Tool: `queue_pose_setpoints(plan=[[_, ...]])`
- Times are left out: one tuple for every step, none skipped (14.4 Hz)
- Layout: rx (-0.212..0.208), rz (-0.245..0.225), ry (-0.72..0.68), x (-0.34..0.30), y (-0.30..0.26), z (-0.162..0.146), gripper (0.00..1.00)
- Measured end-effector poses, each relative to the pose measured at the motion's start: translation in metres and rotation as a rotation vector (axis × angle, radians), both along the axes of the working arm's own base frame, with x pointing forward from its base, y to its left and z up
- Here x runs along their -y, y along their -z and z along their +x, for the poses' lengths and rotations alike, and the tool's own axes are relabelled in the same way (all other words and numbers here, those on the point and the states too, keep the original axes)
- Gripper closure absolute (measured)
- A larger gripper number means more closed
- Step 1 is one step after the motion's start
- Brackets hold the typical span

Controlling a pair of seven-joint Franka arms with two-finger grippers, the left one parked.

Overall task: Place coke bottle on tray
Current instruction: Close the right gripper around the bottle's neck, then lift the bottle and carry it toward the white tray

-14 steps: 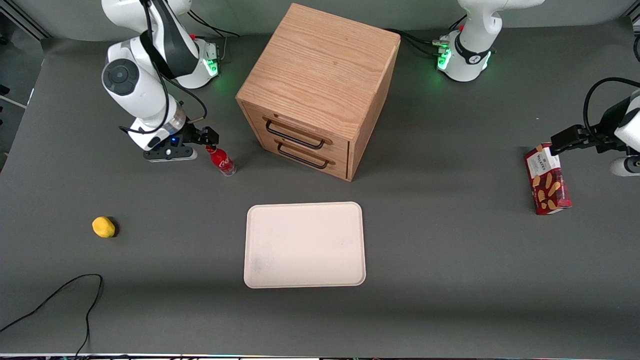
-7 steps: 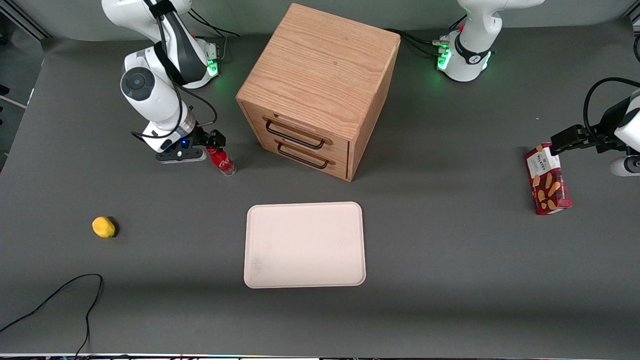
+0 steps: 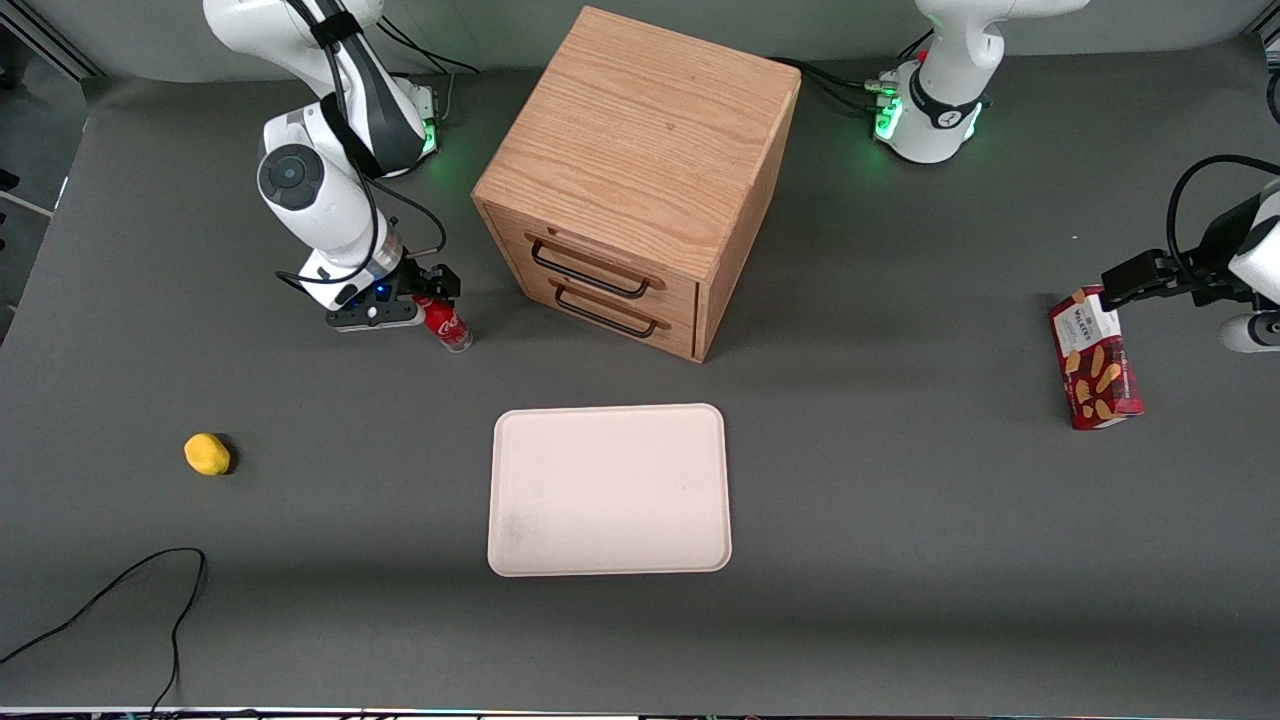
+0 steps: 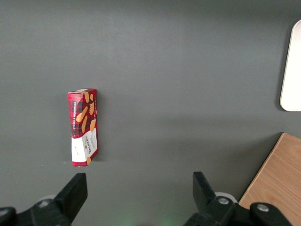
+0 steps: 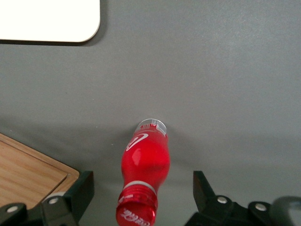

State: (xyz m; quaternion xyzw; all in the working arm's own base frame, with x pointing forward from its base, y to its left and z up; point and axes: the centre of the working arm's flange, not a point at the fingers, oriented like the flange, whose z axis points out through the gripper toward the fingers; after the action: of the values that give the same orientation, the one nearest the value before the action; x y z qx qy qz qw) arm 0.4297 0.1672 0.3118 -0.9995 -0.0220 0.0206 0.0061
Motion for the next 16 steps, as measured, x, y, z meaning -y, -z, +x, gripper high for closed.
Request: queue_pose_setpoints(plan=[[-0.002,-0.001,0.0,0.0,0.001,0.0,0.12],[-0.004,-0.001,-0.001,0.0,0.002,0.0,0.22],[-0.005,-0.001,-0.001,-0.001,0.002,0.0,0.35],[-0.006,-0.001,-0.002,-0.001,0.003,-0.001,0.45],[-0.008,0.002,0.002,-0.001,0.003,-0.001,0.56],[-0.01,0.007,0.008,-0.001,0.003,-0.001,0.63],[-0.011,0.011,0.012,-0.002,0.003,-0.001,0.63],[-0.011,0.011,0.013,-0.001,0.003,-0.001,0.65],[-0.012,0.011,0.013,-0.001,0.003,-0.001,0.65],[-0.014,0.01,0.013,-0.001,0.003,-0.001,0.65],[-0.016,0.01,0.01,-0.002,0.002,0.0,0.65],[-0.02,0.011,0.004,-0.002,0.002,0.0,0.65],[-0.026,0.011,-0.004,-0.003,-0.001,0.002,0.65],[-0.03,0.011,-0.009,-0.004,-0.008,0.006,0.65],[-0.032,0.013,-0.012,-0.006,-0.018,0.013,0.65],[-0.032,0.015,-0.013,-0.008,-0.032,0.021,0.65]])
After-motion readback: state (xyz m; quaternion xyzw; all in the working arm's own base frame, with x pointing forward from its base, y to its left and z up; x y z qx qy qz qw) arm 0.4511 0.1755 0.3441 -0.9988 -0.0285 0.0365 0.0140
